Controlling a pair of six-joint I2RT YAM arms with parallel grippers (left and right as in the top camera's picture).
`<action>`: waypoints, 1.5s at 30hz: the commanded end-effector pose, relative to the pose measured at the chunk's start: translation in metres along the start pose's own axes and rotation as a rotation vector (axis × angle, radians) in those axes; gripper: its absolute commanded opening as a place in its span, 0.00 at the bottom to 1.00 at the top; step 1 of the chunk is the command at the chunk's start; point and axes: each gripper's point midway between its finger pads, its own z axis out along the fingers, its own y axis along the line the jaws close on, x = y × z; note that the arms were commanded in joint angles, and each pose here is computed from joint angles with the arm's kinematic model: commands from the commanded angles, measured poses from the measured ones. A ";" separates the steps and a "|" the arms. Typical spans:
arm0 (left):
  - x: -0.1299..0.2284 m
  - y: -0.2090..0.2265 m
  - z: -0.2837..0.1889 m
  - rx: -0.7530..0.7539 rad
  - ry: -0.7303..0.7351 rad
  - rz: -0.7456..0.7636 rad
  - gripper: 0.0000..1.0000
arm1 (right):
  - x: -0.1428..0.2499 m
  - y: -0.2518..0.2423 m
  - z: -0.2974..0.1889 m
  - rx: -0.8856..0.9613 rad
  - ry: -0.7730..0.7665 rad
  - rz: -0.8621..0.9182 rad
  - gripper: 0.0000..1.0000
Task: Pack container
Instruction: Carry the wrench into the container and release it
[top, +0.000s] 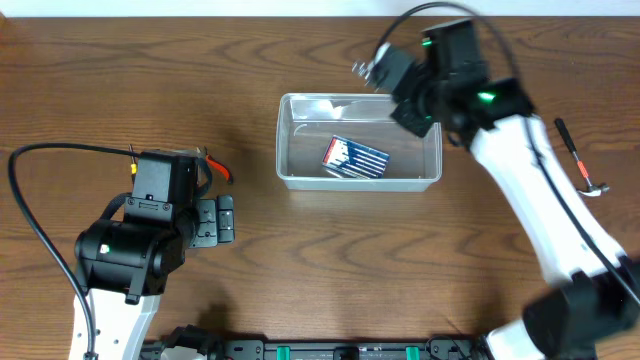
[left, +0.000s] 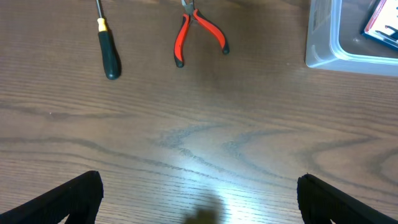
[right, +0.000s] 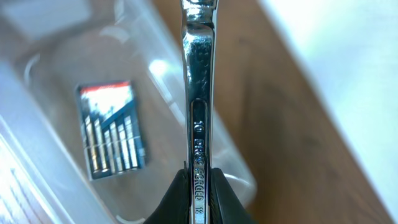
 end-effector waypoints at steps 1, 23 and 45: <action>-0.003 0.003 -0.003 -0.010 -0.009 -0.012 0.98 | 0.018 0.033 0.051 -0.175 0.039 -0.126 0.01; -0.006 0.002 -0.003 -0.008 -0.020 -0.014 0.98 | 0.078 0.073 0.139 -0.360 0.223 -0.046 0.63; -0.006 0.002 -0.003 -0.007 -0.021 -0.014 0.98 | 0.134 -0.145 -0.138 0.451 0.181 0.765 0.90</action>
